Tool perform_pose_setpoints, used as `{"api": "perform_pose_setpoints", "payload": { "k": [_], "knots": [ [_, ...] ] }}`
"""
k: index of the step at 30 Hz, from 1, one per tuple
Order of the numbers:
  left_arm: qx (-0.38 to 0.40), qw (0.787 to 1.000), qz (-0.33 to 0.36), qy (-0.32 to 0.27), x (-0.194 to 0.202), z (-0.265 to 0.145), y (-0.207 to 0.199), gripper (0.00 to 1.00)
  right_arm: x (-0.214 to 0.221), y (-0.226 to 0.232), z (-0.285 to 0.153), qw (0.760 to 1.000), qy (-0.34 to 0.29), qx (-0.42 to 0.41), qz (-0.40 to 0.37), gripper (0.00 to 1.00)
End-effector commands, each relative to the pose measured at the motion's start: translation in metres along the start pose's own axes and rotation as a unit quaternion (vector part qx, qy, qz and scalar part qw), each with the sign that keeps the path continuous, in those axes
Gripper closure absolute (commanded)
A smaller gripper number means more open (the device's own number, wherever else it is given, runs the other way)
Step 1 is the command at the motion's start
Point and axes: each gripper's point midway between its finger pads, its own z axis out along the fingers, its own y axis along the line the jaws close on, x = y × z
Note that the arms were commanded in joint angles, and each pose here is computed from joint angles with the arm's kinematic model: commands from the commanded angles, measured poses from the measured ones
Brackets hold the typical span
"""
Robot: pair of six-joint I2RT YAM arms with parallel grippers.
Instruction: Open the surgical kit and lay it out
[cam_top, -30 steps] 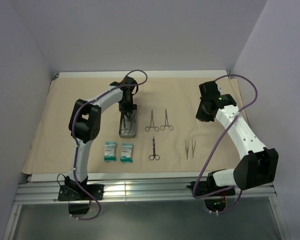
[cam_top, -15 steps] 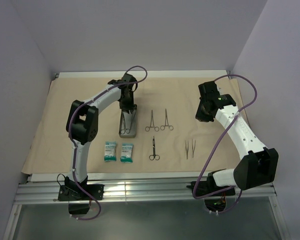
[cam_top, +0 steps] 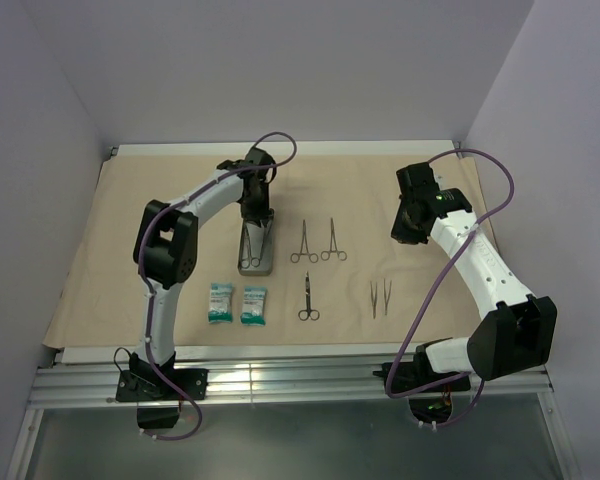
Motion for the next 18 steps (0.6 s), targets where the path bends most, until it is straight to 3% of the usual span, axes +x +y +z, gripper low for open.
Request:
{"api": "perform_pose_setpoints", "payload": {
  "k": [1, 13, 18],
  "knots": [
    [0.014, 1.0, 0.016, 0.01, 0.005, 0.012, -0.007, 0.75, -0.013, 0.0, -0.016, 1.0, -0.031, -0.004, 0.005, 0.94],
    [0.0, 0.999, 0.018, 0.033, 0.015, 0.026, 0.0, 0.77, -0.017, 0.004, -0.016, 0.999, -0.031, -0.007, 0.008, 0.94],
    [-0.004, 0.999, 0.017, 0.04, 0.02, 0.029, 0.001, 0.88, -0.019, 0.005, -0.019, 0.999, -0.034, -0.01, 0.008, 0.94]
  ]
}}
